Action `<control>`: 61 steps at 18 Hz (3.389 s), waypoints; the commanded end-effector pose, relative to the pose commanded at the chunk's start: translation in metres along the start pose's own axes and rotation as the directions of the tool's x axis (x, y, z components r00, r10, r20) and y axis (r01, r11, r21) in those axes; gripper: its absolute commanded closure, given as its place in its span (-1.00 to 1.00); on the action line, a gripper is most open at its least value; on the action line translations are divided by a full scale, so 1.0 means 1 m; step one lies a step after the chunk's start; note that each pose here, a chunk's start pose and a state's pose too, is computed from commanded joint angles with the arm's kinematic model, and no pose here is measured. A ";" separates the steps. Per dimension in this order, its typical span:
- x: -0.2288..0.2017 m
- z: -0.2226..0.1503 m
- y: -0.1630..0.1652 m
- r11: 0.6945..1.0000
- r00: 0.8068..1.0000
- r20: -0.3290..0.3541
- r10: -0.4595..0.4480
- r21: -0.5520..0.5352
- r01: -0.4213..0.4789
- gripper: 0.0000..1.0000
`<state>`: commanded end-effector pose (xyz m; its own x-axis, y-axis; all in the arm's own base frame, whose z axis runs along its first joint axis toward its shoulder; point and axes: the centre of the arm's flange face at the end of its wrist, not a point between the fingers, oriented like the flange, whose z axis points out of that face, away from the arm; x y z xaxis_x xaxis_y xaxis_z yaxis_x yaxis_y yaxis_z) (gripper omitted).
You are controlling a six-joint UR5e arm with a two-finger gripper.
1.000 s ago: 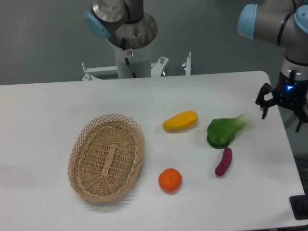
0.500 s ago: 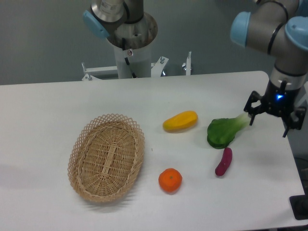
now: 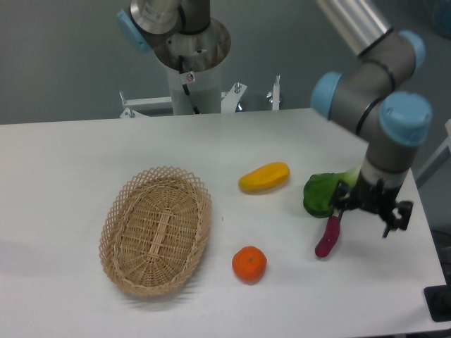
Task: Pick up the sweet potato from the table
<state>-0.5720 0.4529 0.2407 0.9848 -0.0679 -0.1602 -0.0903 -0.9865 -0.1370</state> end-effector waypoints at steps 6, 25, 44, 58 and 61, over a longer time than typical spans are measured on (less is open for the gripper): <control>0.026 0.028 0.011 0.991 0.989 -0.064 0.131 -0.020 -0.132 -1.00; 0.046 0.043 0.021 0.987 0.986 -0.037 0.161 -0.012 -0.161 0.40; 0.032 -0.081 -0.016 0.969 0.991 0.089 0.100 0.218 -0.117 0.51; 0.070 -0.165 -0.082 0.929 0.995 0.090 -0.047 0.369 0.011 0.51; 0.070 -0.166 -0.083 0.929 0.995 0.091 -0.045 0.371 0.009 0.51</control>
<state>-0.4707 0.5050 0.4025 0.9703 -0.0092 -0.2418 -0.1306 -0.8611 -0.4914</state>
